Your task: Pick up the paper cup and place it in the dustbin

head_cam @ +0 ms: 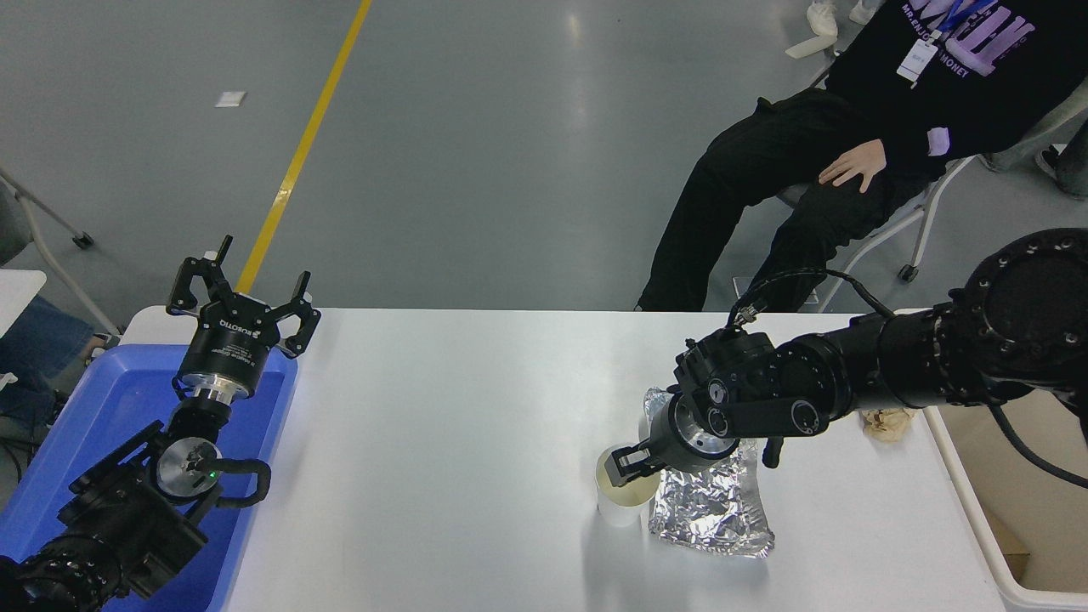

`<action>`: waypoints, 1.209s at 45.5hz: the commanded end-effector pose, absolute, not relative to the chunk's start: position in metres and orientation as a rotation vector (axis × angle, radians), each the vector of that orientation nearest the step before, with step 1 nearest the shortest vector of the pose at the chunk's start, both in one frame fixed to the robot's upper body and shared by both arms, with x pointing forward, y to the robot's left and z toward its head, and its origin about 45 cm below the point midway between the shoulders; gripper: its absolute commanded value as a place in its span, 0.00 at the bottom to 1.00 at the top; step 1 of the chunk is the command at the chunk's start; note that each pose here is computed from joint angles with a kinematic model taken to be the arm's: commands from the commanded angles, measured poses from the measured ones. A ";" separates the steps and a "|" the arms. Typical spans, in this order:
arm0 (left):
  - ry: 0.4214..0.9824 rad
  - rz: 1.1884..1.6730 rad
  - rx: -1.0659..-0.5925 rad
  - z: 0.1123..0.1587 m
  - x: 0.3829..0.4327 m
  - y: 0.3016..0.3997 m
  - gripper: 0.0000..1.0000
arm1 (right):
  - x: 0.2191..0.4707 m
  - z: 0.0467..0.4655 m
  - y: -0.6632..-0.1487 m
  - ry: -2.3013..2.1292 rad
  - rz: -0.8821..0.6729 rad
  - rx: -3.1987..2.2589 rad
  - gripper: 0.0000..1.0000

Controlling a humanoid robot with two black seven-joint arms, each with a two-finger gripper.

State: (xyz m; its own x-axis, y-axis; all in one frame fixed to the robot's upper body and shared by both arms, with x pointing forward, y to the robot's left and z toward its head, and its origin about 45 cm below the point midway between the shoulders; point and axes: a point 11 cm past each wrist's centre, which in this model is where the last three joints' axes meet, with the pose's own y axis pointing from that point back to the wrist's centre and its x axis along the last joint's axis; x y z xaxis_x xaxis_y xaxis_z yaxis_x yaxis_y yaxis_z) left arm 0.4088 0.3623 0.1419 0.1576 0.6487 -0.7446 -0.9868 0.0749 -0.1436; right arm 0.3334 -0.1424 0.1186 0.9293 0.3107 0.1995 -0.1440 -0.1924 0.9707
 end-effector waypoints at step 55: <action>0.577 1.334 -0.734 0.1419 0.4088 0.3622 0.98 | 0.334 0.174 -0.171 0.088 0.321 1.734 0.00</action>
